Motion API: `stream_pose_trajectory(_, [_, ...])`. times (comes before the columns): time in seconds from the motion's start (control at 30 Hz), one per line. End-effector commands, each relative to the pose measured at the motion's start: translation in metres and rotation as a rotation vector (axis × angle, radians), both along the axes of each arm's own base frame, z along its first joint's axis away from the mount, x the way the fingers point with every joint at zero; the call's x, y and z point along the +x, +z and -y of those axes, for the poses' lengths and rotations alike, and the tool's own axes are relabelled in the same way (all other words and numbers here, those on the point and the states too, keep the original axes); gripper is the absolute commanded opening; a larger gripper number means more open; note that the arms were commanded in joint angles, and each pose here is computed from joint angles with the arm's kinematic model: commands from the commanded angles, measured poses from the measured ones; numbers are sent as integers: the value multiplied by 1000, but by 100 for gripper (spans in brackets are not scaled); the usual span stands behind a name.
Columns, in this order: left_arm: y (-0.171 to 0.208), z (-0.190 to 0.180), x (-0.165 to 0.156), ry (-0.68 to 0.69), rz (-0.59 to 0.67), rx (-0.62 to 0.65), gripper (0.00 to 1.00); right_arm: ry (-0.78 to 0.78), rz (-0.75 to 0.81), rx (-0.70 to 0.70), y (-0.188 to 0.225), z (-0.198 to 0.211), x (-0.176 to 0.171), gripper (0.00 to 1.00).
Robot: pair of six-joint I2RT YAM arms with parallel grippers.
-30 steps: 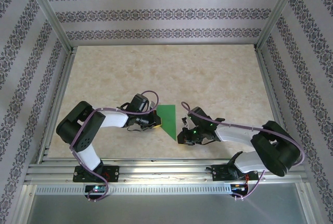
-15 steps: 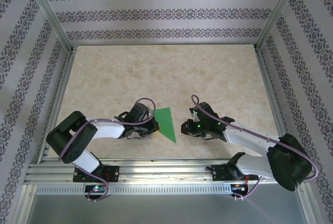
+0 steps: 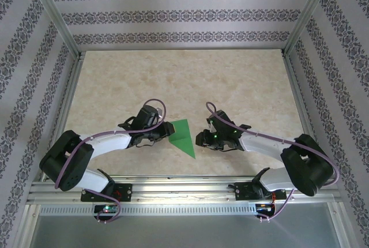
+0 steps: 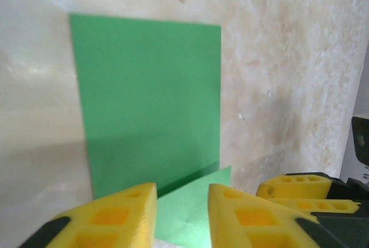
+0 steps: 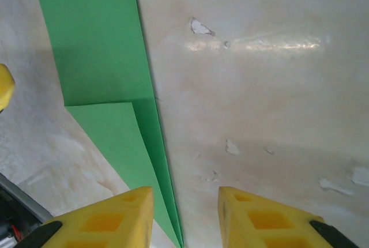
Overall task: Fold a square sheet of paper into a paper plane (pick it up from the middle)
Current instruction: Fold the triangle a second time at the center of the table.
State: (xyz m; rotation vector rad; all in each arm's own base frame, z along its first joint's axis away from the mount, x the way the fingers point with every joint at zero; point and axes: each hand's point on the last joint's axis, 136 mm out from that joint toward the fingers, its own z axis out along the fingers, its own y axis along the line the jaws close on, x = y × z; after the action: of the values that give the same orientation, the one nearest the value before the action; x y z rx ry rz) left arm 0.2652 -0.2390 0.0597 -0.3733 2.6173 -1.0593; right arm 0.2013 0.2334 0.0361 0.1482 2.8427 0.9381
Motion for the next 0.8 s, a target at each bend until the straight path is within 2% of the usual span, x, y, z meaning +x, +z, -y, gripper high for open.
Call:
stream_pose_trajectory(0.0, [5,-4,-4,-58,-9,-30,31,16,15,59,13,-19,12,35])
stream_pose_trajectory(0.47, [-3,-1,-4,-76,-65,-101,33,78,-4,60,-1,-41,28,27])
stream_pose_trajectory(0.77, [-7,-5,-4,-71,-89,-104,33,87,16,103,5,-45,29,11])
